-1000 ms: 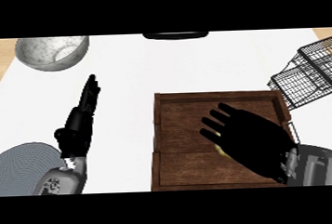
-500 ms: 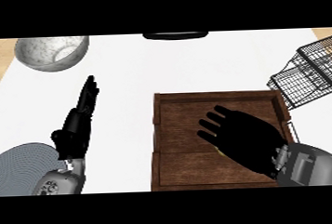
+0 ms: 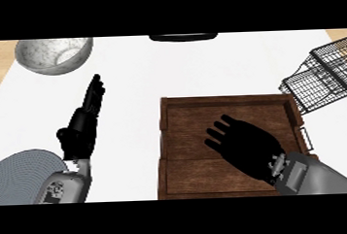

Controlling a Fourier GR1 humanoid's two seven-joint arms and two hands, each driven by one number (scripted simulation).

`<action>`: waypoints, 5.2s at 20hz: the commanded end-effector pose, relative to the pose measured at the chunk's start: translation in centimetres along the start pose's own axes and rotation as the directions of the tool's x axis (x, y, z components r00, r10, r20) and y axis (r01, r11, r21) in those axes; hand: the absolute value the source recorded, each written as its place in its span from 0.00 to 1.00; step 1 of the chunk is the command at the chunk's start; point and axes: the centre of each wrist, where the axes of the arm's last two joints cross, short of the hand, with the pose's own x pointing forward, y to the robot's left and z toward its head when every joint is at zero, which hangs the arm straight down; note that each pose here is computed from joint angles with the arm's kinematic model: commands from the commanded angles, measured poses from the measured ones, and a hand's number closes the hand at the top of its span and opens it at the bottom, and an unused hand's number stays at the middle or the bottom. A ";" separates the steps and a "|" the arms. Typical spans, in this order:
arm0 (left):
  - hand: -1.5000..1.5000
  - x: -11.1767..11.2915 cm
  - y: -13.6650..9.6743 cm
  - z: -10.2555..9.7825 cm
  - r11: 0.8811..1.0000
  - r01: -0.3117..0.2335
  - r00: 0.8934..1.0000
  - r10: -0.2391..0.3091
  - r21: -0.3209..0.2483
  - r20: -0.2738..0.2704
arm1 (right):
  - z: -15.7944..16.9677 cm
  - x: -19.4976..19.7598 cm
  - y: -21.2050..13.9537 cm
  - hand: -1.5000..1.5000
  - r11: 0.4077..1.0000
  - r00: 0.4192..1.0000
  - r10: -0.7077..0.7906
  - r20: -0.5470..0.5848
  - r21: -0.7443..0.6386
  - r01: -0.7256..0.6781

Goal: Pick the squash from the tray and place it in the tiered basket

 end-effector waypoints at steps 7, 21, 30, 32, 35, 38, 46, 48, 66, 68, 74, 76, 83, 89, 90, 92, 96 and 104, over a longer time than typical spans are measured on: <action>0.50 0.2 1.2 1.1 1.000 -0.009 1.000 0.009 0.011 0.005 | -2.2 -0.4 2.6 0.00 0.999 1.000 -0.024 -0.008 0.021 0.025; 0.50 -0.1 0.8 1.9 1.000 -0.008 1.000 0.008 0.016 -0.017 | -3.6 1.2 5.0 0.00 0.997 0.996 -0.083 0.012 0.004 0.083; 0.50 -0.8 1.4 0.0 1.000 0.007 1.000 -0.007 0.005 0.009 | -3.9 -1.4 6.6 1.00 0.982 0.997 0.065 0.051 -0.181 -0.055; 0.50 -0.5 0.7 0.4 1.000 0.010 1.000 -0.010 0.002 0.012 | -5.3 0.4 6.1 1.00 0.974 0.994 0.094 0.057 -0.212 -0.080; 0.50 -1.0 0.2 0.6 1.000 0.013 1.000 -0.013 0.012 -0.007 | -6.0 -0.9 6.0 1.00 0.970 0.997 0.060 0.040 -0.239 -0.049; 0.50 -0.2 -0.9 -0.5 0.999 0.002 1.000 -0.002 0.036 0.005 | -3.8 -2.0 10.0 1.00 0.969 0.998 -0.034 -0.060 -0.245 0.019; 0.50 0.3 1.5 0.7 0.998 -0.009 1.000 0.009 0.057 -0.004 | 5.2 -8.7 19.3 1.00 0.897 0.772 -0.427 -0.471 -0.326 0.297; 0.50 -0.5 -0.2 1.5 0.999 0.013 1.000 -0.013 0.040 -0.004 | 7.1 -8.8 20.1 1.00 0.877 0.732 -0.458 -0.505 -0.393 0.277; 0.50 -0.9 -0.2 0.1 1.000 -0.002 1.000 0.002 0.018 -0.001 | 30.3 -14.5 8.7 1.00 0.653 0.562 -0.681 -0.468 -0.737 0.177; 0.50 -1.4 0.8 1.2 1.000 0.002 1.000 -0.002 -0.002 -0.009 | 29.5 -14.6 6.6 1.00 0.625 0.547 -0.713 -0.438 -0.750 0.215; 0.50 0.6 -1.9 0.5 1.000 -0.003 1.000 0.004 -0.015 0.014 | 30.3 -18.3 7.0 1.00 0.429 0.479 -0.848 -0.228 -0.825 0.367; 0.50 0.5 0.6 -0.4 1.000 0.006 1.000 -0.006 -0.003 -0.018 | 27.8 -17.0 4.1 1.00 0.470 0.489 -0.830 -0.269 -0.809 0.353; 0.50 -0.1 -0.4 1.7 1.000 0.010 1.000 -0.010 -0.002 0.017 | 26.6 -22.3 4.1 1.00 0.469 0.455 -0.832 -0.316 -0.840 0.273; 0.50 -0.5 0.5 1.2 1.000 -0.003 1.000 0.003 -0.011 0.015 | 24.7 -25.5 6.5 1.00 0.522 0.460 -0.804 -0.377 -0.819 0.240; 0.50 1.2 -0.4 0.1 1.000 -0.016 1.000 0.016 -0.020 0.016 | 22.2 -25.8 6.1 1.00 0.533 0.463 -0.794 -0.393 -0.817 0.220; 0.50 -1.5 -2.2 0.3 0.999 -0.011 1.000 0.011 -0.037 0.011 | 21.9 -26.3 5.9 1.00 0.544 0.459 -0.788 -0.411 -0.814 0.203; 0.50 0.5 -1.2 0.6 1.000 -0.002 1.000 0.003 -0.013 0.022 | 19.6 -27.8 8.9 1.00 0.559 0.462 -0.782 -0.418 -0.798 0.225; 0.50 -0.2 -0.3 2.4 1.000 -0.001 1.000 0.002 -0.009 0.013 | 19.6 -29.8 11.6 0.00 0.224 0.242 -0.962 -0.127 -0.874 0.432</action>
